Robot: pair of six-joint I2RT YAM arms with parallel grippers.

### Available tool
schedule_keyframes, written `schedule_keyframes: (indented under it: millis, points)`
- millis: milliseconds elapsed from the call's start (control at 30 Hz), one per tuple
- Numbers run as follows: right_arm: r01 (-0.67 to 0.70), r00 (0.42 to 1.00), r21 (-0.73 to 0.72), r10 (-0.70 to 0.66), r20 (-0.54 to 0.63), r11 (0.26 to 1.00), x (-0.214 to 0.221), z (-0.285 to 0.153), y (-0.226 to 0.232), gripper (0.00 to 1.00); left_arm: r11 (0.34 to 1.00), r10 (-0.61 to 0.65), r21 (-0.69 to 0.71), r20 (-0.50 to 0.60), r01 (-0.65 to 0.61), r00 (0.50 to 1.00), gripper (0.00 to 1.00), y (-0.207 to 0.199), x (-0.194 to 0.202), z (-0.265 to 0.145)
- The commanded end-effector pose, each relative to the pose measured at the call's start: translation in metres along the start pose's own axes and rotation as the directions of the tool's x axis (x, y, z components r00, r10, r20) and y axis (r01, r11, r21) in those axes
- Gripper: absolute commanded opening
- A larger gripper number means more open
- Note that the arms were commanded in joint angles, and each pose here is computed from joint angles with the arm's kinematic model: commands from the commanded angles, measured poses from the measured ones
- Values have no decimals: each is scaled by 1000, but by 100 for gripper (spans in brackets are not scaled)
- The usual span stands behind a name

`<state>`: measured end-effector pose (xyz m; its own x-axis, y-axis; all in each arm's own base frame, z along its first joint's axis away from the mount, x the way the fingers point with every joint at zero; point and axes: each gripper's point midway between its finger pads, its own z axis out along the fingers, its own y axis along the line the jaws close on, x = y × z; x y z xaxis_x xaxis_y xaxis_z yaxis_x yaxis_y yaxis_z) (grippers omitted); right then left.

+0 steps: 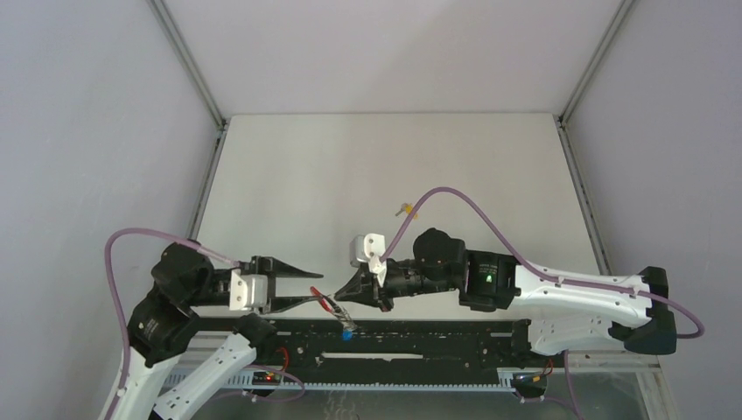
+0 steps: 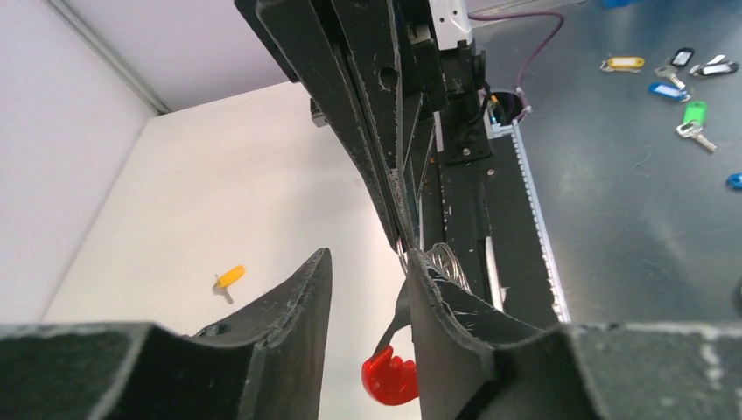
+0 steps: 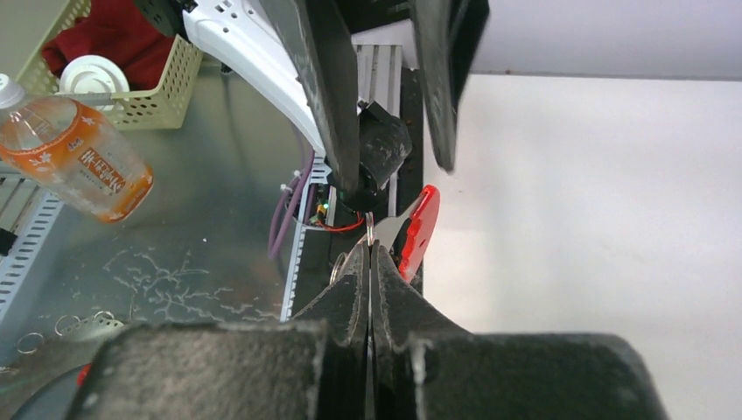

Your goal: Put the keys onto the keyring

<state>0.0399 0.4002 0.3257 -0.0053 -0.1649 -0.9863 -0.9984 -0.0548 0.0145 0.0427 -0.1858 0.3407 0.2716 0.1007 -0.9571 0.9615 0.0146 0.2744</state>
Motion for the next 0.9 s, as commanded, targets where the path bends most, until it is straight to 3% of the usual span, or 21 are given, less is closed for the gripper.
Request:
schedule_keyframes:
  millis: [0, 167, 433, 600, 867]
  points:
    - [-3, 977, 25, -2, 213, 1000, -37, -7, 1, 0, 999, 11, -48, -32, -13, 999, 38, 0, 8, -7]
    - [-10, 970, 27, 3, 242, 1000, -39, -6, 1, 0, 997, -56, 52, -35, 57, 998, 33, -20, 11, -6]
    - [-15, 974, 16, 11, 227, 1000, -38, -4, 2, 0, 991, -96, 83, -81, 103, 992, 46, -19, 23, -1]
    - [-19, 989, 45, 12, 148, 999, -34, -2, -4, 0, 996, -69, 55, -91, 74, 993, 42, -9, 22, 0]
    - [-44, 996, 51, 48, -80, 998, -19, 1, -10, 0, 997, -52, 47, -99, 57, 994, 39, -4, 22, 1]
